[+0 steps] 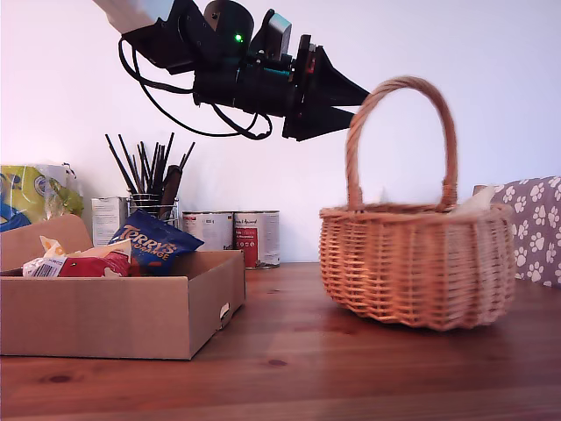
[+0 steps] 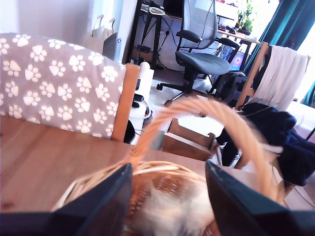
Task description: Move the bags of Easter eggs from the cardboard box on the left into the woven basket on the right side.
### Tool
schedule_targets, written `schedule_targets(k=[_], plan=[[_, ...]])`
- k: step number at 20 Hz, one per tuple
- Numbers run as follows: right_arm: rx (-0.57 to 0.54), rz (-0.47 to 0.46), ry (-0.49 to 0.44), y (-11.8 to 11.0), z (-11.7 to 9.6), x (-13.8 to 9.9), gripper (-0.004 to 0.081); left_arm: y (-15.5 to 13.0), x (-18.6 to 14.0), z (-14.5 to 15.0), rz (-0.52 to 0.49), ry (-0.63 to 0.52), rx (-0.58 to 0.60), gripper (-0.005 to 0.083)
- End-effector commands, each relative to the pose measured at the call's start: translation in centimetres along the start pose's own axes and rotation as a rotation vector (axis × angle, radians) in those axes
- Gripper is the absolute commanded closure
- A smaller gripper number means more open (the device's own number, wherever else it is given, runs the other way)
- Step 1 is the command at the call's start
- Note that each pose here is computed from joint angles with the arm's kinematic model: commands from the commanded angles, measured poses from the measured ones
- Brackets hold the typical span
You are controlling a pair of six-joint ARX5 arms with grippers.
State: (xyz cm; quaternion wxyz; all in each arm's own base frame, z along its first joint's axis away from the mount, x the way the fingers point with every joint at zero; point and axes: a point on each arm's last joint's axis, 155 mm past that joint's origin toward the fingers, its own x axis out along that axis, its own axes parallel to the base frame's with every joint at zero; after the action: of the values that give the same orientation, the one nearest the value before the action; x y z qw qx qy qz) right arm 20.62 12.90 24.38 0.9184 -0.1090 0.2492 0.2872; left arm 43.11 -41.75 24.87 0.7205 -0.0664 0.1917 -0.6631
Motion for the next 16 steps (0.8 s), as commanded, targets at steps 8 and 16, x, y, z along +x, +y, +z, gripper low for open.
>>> schedule_targets(k=[8,16], plan=[[0.002,-0.004,-0.031,-0.1,0.6,0.3,0.0783,2.2,-6.9,-1.3,0.369,0.221,-0.059,0.0797],[0.000,-0.051,-0.071,-1.1,2.0,2.0,0.0783,0.8,-16.7,-3.0,0.779,0.475,-0.050,0.0797]])
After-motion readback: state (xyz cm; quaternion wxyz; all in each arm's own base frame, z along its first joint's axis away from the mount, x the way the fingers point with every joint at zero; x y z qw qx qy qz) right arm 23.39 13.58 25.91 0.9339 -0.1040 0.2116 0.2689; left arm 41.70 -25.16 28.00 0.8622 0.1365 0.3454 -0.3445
